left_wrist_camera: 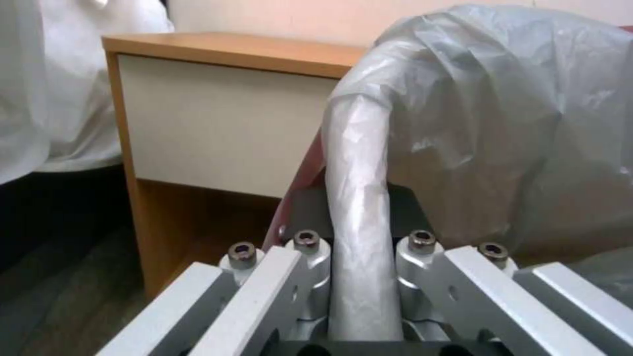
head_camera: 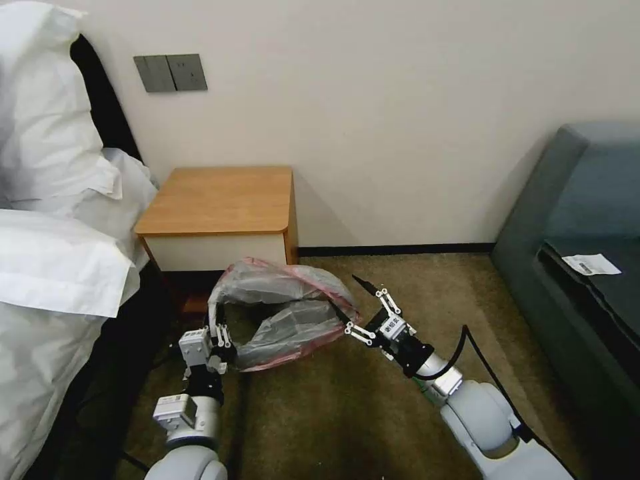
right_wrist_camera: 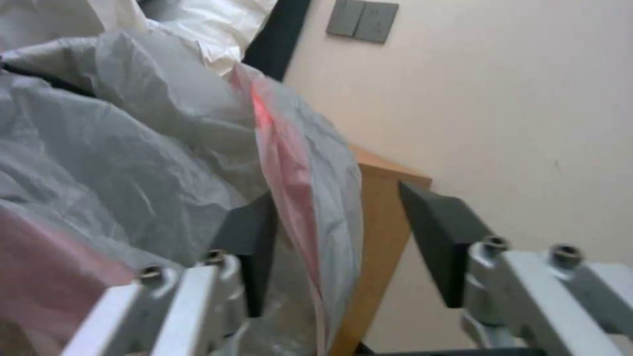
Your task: Pick up the garbage bag from the table and place it over the trash can.
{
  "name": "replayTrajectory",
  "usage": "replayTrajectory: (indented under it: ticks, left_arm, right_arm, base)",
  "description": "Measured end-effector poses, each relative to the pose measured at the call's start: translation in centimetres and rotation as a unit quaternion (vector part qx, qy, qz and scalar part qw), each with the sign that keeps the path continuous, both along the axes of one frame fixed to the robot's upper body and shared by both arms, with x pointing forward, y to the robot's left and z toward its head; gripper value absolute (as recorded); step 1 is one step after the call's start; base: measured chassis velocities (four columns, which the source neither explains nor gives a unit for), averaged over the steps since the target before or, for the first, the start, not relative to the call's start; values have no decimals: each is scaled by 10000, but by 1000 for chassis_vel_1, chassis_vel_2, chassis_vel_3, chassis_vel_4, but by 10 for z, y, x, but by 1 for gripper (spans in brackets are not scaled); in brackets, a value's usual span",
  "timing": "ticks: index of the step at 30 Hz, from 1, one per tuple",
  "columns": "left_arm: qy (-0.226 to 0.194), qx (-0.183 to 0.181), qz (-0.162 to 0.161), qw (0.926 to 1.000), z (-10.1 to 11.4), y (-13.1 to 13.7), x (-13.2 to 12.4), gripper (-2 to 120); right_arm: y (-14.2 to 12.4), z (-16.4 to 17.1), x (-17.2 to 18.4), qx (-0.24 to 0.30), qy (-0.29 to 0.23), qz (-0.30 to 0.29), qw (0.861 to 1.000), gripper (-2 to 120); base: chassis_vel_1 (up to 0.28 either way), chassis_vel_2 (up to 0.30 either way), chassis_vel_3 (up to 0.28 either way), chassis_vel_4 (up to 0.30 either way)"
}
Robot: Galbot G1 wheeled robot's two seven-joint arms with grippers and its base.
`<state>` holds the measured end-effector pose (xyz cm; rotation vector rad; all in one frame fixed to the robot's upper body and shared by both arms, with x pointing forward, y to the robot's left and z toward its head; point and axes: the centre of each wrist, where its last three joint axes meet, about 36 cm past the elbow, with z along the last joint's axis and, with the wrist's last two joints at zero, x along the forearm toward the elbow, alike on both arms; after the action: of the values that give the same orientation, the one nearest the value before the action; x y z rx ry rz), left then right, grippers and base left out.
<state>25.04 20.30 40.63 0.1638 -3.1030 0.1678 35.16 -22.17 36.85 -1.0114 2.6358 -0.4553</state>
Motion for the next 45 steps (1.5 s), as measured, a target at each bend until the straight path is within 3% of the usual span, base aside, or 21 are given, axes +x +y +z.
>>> replayTrajectory:
  ticks: [3,16,21,23,26,36,45]
  left_arm:
    - [2,40,-6,10000,-1,-1,-3,8]
    - [32,121,-43,9999,-6,-1,-6,8]
    - [29,136,-61,9999,-7,-1,-7,8]
    - [3,131,-65,9999,-5,-2,-7,8]
    - [-21,131,-68,9999,-3,-2,-8,8]
    - [-137,140,-123,9997,6,-1,-11,8]
    - [-249,165,-265,9992,10,-2,-19,8]
  right_arm:
    - [2,-1,2,4,43,7,10000,33]
    - [7,6,7,31,-1,65,10000,30]
    - [2,6,6,5,3,33,10000,15]
    - [1,5,5,13,20,21,10000,3]
    - [1,4,5,22,42,15,10000,0]
    - [-1,5,10,86,45,-22,10000,0]
    - [-22,14,24,-4,-26,-169,9999,0]
  base:
    - [0,0,0,0]
    - [0,0,0,0]
    - [0,0,0,0]
    - [0,0,0,0]
    - [0,0,0,0]
    - [0,0,0,0]
    - [0,0,0,0]
